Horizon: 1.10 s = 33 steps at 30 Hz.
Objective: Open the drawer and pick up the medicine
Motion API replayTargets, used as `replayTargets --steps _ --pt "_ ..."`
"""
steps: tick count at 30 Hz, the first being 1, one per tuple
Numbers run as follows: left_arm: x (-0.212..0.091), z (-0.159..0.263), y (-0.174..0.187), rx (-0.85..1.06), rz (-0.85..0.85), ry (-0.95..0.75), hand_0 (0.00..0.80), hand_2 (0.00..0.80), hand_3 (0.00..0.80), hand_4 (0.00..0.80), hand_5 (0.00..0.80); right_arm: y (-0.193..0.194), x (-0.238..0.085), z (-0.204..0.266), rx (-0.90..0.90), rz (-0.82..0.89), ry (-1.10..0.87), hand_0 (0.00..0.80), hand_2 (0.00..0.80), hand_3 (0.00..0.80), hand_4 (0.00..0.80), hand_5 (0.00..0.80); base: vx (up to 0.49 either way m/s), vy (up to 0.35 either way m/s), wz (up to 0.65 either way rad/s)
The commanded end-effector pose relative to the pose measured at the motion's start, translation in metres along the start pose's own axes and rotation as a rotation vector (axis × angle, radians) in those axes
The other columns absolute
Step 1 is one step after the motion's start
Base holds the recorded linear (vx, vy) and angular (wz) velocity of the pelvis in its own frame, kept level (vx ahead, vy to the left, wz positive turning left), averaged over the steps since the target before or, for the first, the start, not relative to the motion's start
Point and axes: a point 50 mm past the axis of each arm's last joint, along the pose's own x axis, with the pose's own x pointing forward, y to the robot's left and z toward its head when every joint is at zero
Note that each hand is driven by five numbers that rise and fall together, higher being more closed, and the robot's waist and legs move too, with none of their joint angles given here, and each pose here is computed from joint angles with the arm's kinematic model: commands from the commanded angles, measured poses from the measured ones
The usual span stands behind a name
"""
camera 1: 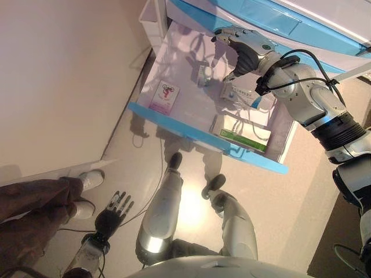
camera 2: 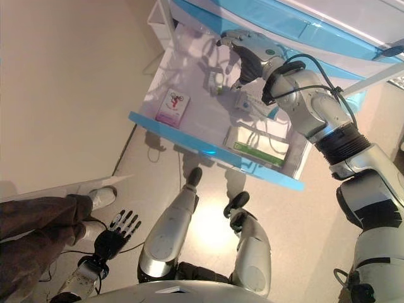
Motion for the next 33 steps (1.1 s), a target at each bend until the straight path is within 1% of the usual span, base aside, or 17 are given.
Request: replayTargets --steps 1,13,23,33 --pt "-0.020 -0.021 0.013 0.031 0.031 0.080 0.000 0.000 0.000 0.000 0.000 -0.018 0.012 0.008 -0.068 -0.060 -0.018 0.000 0.000 0.000 0.000 0.000 0.014 0.029 0.07" --pt "-0.022 -0.026 0.014 0.034 0.025 0.089 0.000 0.000 0.000 0.000 0.000 0.006 0.021 -0.012 -0.172 0.007 0.081 0.000 0.000 0.000 0.000 0.000 0.005 0.011 0.06" --pt "-0.024 -0.028 0.013 0.032 0.013 0.096 0.000 0.000 0.000 0.000 0.000 0.025 0.022 -0.022 -0.349 0.082 0.097 0.000 0.000 0.000 0.000 0.000 0.005 0.010 0.07" --pt "-0.024 -0.030 0.012 0.031 0.002 0.099 0.000 0.000 0.000 0.000 0.000 0.036 0.021 -0.029 -0.313 0.129 0.131 0.000 0.000 0.000 0.000 0.000 0.001 0.000 0.00"
